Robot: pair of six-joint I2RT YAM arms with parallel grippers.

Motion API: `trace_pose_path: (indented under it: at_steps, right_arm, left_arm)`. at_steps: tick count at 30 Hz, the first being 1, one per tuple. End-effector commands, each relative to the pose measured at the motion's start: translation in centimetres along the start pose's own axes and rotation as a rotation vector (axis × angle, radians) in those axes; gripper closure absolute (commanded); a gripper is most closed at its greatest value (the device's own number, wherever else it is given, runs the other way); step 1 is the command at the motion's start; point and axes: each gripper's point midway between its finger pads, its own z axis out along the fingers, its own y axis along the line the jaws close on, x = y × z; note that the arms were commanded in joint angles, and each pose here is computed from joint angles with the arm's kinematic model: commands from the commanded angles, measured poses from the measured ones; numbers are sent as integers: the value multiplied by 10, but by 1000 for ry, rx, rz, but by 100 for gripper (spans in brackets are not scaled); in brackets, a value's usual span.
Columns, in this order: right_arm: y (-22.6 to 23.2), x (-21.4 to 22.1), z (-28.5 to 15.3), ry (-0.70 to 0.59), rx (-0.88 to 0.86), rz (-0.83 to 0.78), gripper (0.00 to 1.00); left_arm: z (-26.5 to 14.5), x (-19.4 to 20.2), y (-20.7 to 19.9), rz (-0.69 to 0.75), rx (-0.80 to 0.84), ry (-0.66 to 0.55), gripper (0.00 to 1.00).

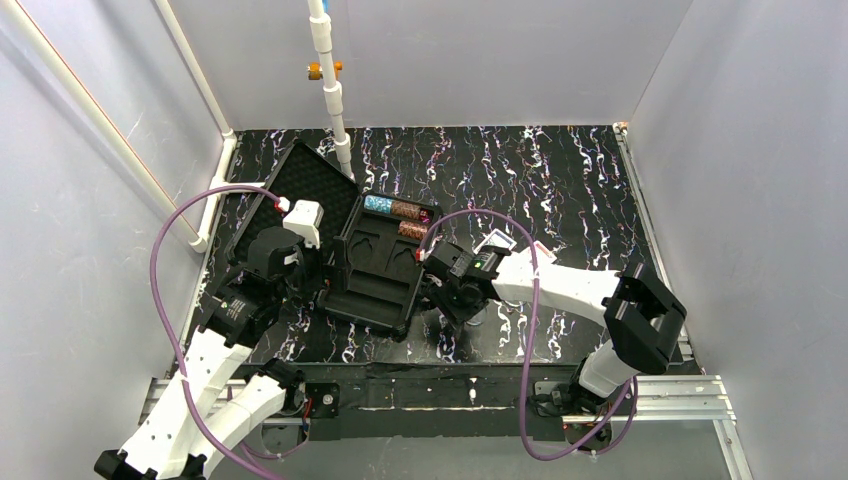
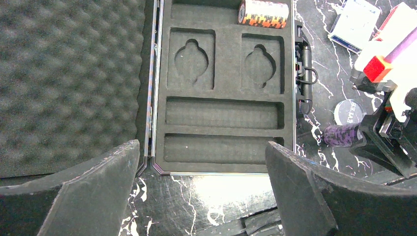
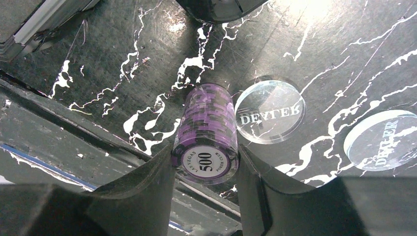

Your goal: Pack up texas hold em set

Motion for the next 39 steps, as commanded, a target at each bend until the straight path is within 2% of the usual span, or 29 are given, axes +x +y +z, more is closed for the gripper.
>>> trace_pose_path:
  at_steps: [1, 17, 25, 39]
  right_arm:
    - [0, -23, -20, -79, 18, -12, 99]
    - [11, -77, -75, -289, -39, -17, 99]
    - [30, -115, -105, -407, -149, -33, 99]
    - [33, -184, -125, -545, -270, 7, 99]
  left_arm:
    - [-4, -8, -2, -1, 10, -27, 1]
    - [-7, -12, -8, -5, 47, -53, 1]
    - [-9, -12, -18, -2, 104, -60, 1]
    - [-10, -11, -14, -2, 87, -61, 1]
